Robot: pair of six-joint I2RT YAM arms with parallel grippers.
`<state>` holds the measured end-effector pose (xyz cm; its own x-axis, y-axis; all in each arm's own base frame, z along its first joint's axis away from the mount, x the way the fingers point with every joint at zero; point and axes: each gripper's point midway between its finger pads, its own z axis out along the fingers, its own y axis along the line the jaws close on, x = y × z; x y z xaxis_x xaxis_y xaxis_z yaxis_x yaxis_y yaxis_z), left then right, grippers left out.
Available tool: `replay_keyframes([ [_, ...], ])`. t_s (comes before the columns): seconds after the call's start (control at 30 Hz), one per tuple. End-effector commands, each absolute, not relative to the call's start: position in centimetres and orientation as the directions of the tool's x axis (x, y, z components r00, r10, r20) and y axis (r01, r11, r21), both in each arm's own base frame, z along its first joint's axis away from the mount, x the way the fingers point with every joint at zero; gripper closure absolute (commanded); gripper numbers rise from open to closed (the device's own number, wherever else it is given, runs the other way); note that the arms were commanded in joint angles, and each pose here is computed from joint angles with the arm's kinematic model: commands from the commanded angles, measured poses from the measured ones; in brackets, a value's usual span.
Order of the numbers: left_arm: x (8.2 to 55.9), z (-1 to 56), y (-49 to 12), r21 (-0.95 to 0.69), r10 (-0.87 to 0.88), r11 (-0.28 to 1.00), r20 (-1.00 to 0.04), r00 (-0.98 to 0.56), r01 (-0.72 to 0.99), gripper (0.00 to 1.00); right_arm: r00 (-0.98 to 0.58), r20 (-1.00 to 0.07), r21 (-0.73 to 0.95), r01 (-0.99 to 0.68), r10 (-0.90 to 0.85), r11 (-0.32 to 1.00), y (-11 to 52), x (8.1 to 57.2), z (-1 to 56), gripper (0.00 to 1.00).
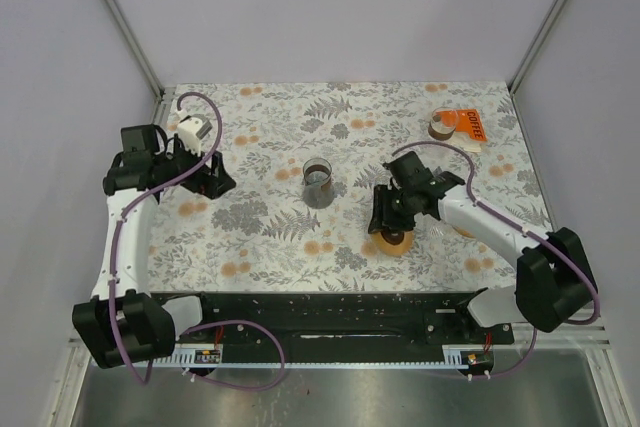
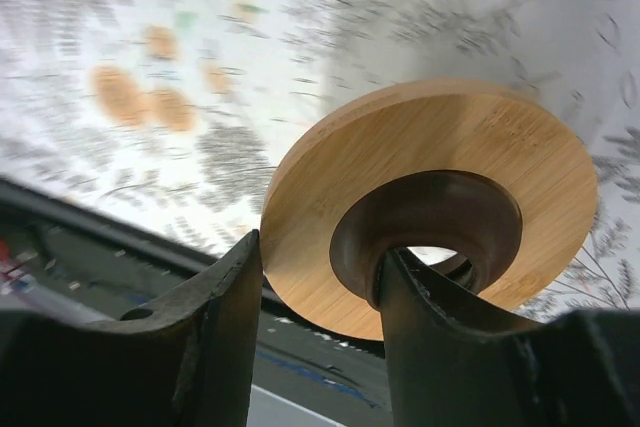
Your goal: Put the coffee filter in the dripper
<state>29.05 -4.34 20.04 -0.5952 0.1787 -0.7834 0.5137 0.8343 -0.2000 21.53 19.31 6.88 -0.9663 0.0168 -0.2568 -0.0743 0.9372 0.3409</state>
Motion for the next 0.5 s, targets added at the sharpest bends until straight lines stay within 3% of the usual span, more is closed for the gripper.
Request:
replay_keyframes([
  [0.0,27.1,25.8,-9.7,-0.185,0.239,0.616,-0.882,-0.406,0.766,0.10,-0.914,-0.402,0.515,-0.282,-0.063,0.810,23.3,22.6,15.0,1.00],
  [0.33,22.0,31.6,-19.9,0.136,0.367,0.217,-0.929,0.048,0.967,0.04,-0.794,-0.572,0.653,-0.593,-0.206,0.471,27.1,19.5,27.0,1.00],
  [0.47,21.7,33.1,-21.7,0.189,0.371,0.157,-0.921,0.120,0.969,0.04,-0.759,-0.608,0.676,-0.648,-0.231,0.350,27.8,18.1,29.5,1.00],
])
